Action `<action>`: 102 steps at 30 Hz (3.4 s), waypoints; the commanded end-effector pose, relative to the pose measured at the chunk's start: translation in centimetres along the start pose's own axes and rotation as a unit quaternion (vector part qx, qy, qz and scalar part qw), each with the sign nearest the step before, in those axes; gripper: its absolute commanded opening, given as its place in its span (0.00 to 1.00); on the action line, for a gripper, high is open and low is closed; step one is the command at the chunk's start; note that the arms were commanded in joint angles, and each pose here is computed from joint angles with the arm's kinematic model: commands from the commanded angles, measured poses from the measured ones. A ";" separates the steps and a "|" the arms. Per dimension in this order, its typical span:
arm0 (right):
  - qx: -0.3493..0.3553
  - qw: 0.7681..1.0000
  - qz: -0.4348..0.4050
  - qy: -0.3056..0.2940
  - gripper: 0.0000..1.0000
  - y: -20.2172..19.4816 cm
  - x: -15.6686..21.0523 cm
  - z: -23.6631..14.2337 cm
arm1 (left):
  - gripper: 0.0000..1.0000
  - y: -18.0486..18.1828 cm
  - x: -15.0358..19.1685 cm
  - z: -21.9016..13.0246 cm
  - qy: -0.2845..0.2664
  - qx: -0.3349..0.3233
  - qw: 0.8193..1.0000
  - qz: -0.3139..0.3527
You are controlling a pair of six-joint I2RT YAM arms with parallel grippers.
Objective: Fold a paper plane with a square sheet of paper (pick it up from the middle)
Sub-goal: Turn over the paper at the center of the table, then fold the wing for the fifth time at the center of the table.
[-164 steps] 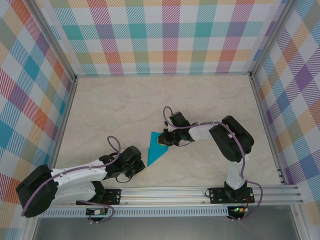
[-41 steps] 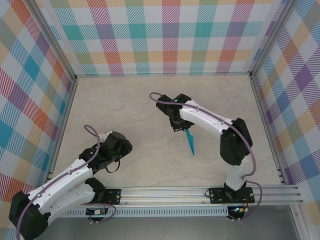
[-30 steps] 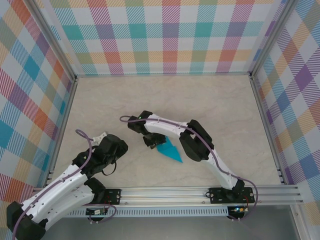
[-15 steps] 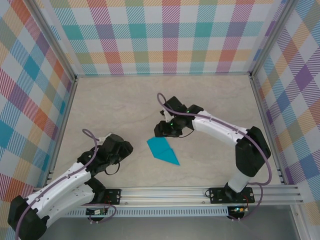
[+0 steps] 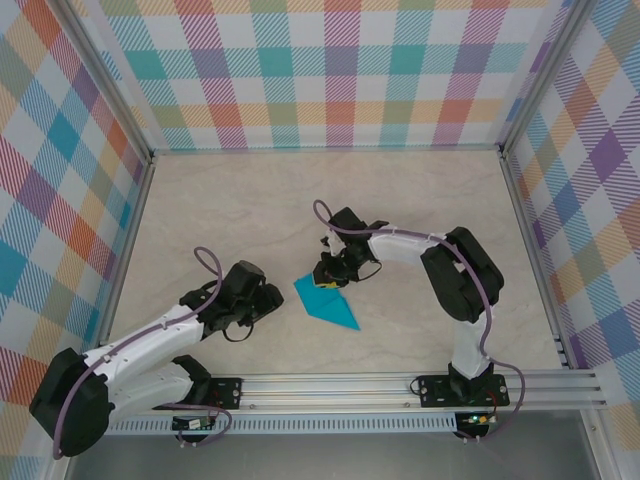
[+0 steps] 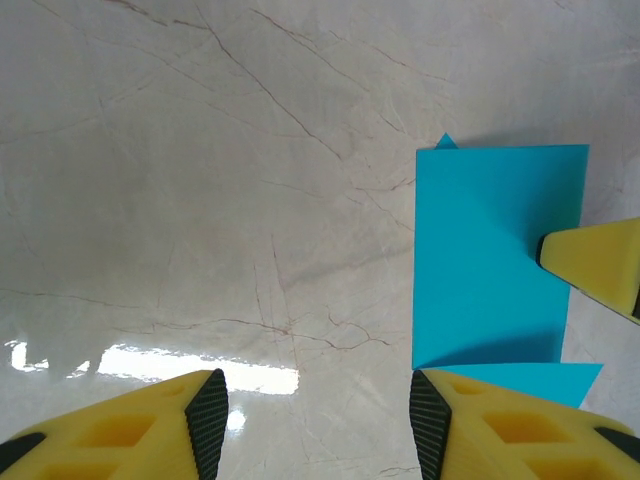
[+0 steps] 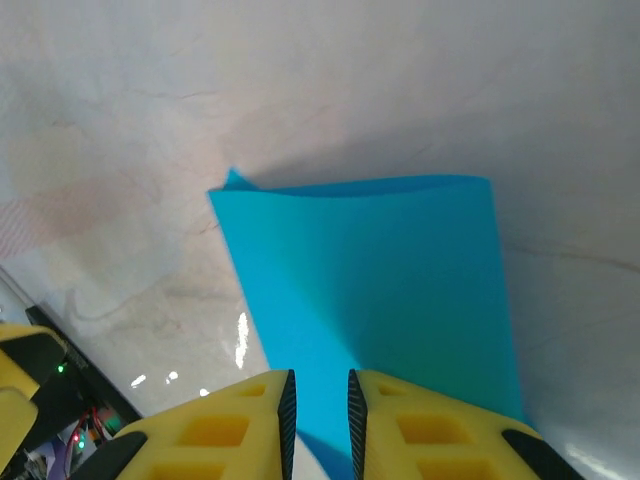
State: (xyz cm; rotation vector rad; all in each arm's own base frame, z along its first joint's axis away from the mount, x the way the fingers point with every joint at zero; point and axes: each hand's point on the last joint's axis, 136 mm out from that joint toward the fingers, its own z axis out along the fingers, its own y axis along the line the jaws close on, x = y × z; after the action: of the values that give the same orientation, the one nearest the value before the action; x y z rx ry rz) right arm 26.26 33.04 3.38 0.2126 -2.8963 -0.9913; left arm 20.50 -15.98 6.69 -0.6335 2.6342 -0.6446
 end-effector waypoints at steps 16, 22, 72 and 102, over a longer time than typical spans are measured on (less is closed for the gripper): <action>-0.004 0.960 0.253 -0.123 0.26 -6.2 0.0 1.4 | 0.54 -1.6 -0.4 0.5 0.009 0.017 1.000 -0.005; -0.018 0.980 0.162 -0.112 0.30 -2.6 -0.7 -1.0 | 0.54 -1.7 -0.3 0.6 0.011 0.021 1.000 -0.005; -0.017 0.999 0.050 0.003 0.16 -6.2 6.0 1.0 | 0.58 -5.8 0.1 4.6 0.064 0.064 0.996 -0.004; -0.022 0.995 0.093 0.016 0.15 -8.7 6.5 2.2 | 0.55 -7.6 0.4 8.0 0.083 0.111 0.989 -0.046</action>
State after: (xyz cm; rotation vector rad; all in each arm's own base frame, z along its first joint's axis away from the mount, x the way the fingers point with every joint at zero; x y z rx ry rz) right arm 21.74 28.87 1.65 0.0380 -2.7235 -1.2484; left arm 25.65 -24.69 3.52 -0.6564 2.6614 -0.9994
